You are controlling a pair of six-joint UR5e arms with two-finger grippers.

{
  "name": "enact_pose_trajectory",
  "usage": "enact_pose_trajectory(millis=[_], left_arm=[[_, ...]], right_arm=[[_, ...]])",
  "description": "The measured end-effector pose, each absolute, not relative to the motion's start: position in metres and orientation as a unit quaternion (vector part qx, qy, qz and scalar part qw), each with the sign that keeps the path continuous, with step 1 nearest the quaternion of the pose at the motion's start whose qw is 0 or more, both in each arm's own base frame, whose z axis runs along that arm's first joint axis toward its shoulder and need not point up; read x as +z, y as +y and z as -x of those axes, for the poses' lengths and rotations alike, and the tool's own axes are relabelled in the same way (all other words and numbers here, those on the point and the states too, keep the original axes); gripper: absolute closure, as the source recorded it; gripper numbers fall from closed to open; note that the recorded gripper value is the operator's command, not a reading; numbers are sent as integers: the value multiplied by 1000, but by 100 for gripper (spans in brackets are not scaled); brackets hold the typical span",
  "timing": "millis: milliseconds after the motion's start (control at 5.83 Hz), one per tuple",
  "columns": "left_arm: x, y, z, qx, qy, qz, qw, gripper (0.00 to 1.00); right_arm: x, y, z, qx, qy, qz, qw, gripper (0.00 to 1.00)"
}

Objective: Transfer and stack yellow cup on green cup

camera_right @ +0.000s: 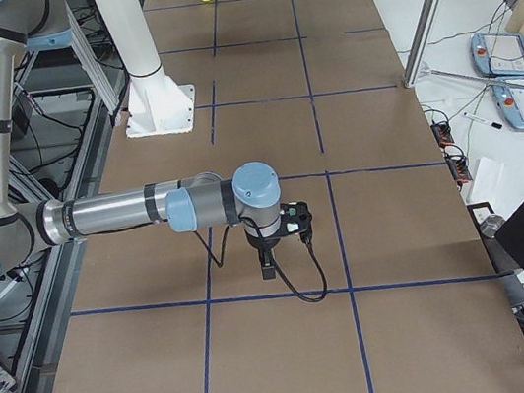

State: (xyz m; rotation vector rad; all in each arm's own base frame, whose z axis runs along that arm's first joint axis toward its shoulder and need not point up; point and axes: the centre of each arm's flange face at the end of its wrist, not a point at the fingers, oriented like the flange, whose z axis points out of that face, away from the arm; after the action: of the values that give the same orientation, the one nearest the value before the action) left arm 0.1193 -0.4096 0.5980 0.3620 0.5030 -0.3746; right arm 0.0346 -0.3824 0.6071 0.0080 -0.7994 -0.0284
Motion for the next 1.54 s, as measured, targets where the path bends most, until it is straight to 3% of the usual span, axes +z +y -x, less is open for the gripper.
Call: enact_pose_trajectory(millis=[687, 1545], left_arm=[[655, -339, -186, -455, 113, -264, 843, 0], [655, -267, -262, -622, -75, -214, 749, 0]], right_arm=[[607, -382, -34, -14, -390, -3, 921, 0], [606, -383, -34, -15, -390, -5, 921, 0]])
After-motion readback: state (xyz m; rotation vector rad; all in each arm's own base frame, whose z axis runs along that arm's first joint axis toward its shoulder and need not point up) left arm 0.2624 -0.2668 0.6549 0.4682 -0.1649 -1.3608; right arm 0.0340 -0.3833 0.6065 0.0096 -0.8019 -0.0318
